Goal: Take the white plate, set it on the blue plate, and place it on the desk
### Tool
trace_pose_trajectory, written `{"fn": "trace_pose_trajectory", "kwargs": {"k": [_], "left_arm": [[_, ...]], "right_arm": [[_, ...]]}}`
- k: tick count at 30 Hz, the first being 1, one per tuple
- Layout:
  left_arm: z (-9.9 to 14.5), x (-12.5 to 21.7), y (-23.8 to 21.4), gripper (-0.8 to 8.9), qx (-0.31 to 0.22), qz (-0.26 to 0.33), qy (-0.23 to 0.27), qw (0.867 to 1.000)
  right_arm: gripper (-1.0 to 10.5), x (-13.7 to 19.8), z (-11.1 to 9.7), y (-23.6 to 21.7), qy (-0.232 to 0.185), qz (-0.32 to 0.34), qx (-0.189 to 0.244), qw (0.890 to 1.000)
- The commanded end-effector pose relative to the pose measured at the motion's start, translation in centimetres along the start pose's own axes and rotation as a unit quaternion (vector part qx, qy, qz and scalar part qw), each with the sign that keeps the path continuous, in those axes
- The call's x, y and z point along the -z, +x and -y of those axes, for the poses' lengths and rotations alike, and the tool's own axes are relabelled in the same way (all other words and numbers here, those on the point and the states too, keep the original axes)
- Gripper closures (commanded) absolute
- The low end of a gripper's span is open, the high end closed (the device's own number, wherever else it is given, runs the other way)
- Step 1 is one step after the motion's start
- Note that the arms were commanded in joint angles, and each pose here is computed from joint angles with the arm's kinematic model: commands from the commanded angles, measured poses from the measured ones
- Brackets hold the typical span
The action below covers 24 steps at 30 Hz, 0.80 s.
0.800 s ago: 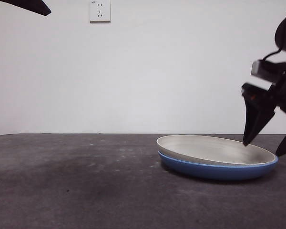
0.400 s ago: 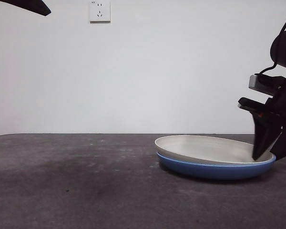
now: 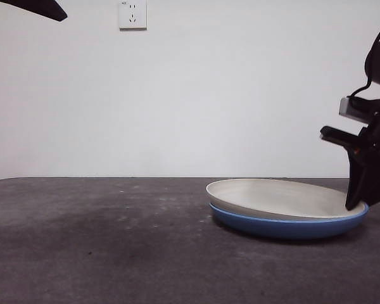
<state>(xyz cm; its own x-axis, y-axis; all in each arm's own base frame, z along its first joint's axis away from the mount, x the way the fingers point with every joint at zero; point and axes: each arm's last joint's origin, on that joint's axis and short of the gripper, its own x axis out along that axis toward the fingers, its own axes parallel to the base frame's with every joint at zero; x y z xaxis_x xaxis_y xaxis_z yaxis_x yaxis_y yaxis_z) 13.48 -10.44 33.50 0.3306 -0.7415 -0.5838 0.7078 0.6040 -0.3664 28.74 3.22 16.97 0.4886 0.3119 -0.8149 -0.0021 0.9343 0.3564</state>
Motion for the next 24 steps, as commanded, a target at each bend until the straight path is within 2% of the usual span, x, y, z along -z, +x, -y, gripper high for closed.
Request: {"fn": "trace_pose_trajectory", "kwargs": {"k": [1,8,14,24], "left_arm": [[0.2,-0.3,0.0,4.39,0.006,0.002,0.003,1.000],[0.2,-0.3,0.0,4.39,0.006,0.003,0.003,1.000],[0.2,-0.3,0.0,4.39,0.006,0.003,0.004,1.000],[0.2,-0.3,0.0,4.39,0.006,0.003,0.003,1.000]], "right_arm": [[9.4,-0.6,-0.4,-1.3,-0.005,0.029,-0.002,1.000],[9.4,-1.1,-1.7,-4.8,-0.011,0.085,-0.042,0.995],[9.4,-1.3,-3.0,-6.0,-0.010,0.100,-0.074,0.992],[9.4,-0.4,-7.3,-5.1,-0.042,0.104,-0.107,0.988]]}}
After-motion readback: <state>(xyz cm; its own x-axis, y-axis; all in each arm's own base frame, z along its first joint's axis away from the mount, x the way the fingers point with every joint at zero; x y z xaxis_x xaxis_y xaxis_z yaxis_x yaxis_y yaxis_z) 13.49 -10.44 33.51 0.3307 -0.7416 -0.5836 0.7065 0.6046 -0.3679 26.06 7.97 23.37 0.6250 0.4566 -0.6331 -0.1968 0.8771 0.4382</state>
